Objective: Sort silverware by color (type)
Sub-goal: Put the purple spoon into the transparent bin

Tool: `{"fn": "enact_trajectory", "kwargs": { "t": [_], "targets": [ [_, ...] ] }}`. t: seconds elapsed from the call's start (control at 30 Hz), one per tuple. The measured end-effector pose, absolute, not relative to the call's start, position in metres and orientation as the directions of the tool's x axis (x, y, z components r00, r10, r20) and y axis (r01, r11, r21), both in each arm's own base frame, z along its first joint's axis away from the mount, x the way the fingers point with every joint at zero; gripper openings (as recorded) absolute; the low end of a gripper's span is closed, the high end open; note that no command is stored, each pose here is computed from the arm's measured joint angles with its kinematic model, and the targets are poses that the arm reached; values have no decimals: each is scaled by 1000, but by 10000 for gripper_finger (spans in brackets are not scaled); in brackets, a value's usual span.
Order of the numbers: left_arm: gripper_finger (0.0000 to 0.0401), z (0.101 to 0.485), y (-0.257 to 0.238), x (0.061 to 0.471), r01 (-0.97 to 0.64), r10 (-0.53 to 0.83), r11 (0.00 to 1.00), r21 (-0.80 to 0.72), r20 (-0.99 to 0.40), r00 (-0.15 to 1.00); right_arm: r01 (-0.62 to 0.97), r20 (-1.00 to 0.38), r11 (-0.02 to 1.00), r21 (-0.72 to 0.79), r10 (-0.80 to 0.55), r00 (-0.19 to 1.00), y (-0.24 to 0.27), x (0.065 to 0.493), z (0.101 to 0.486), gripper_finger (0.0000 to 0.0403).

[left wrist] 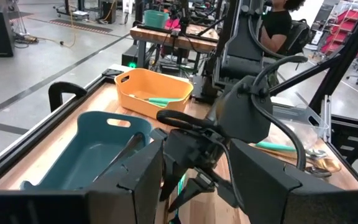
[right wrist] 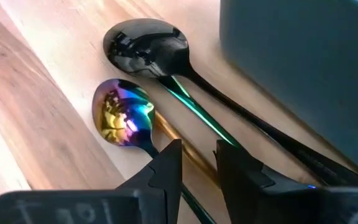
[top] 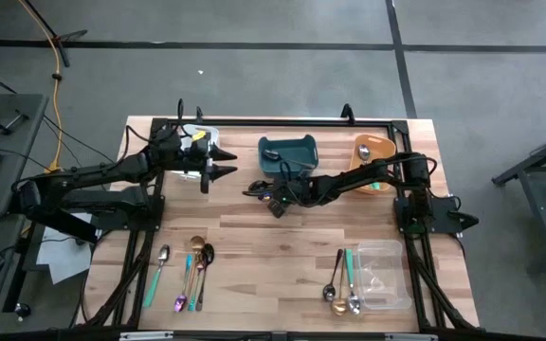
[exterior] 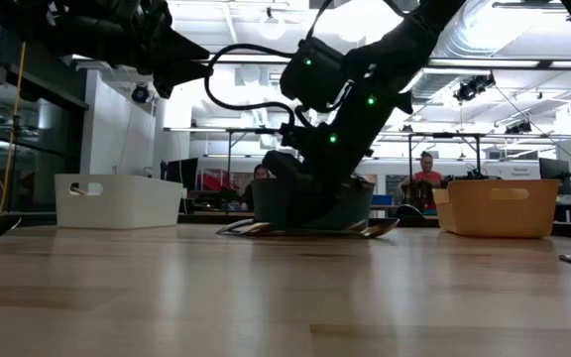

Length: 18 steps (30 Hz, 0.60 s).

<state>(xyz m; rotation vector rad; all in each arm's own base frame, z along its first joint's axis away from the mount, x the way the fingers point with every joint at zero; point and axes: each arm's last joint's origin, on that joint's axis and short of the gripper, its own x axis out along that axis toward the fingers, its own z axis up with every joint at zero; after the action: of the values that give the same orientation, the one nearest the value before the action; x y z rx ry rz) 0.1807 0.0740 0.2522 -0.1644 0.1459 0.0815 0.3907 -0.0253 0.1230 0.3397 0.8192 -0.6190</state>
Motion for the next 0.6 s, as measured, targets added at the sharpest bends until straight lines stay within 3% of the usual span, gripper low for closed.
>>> {"fn": "enact_trajectory", "kwargs": {
  "t": [0.6],
  "targets": [
    [179,252,74,181,-93,69,983,-158,-153,986,564,-771,825,41,-333,543,8,390,123,91]
  ]
}}
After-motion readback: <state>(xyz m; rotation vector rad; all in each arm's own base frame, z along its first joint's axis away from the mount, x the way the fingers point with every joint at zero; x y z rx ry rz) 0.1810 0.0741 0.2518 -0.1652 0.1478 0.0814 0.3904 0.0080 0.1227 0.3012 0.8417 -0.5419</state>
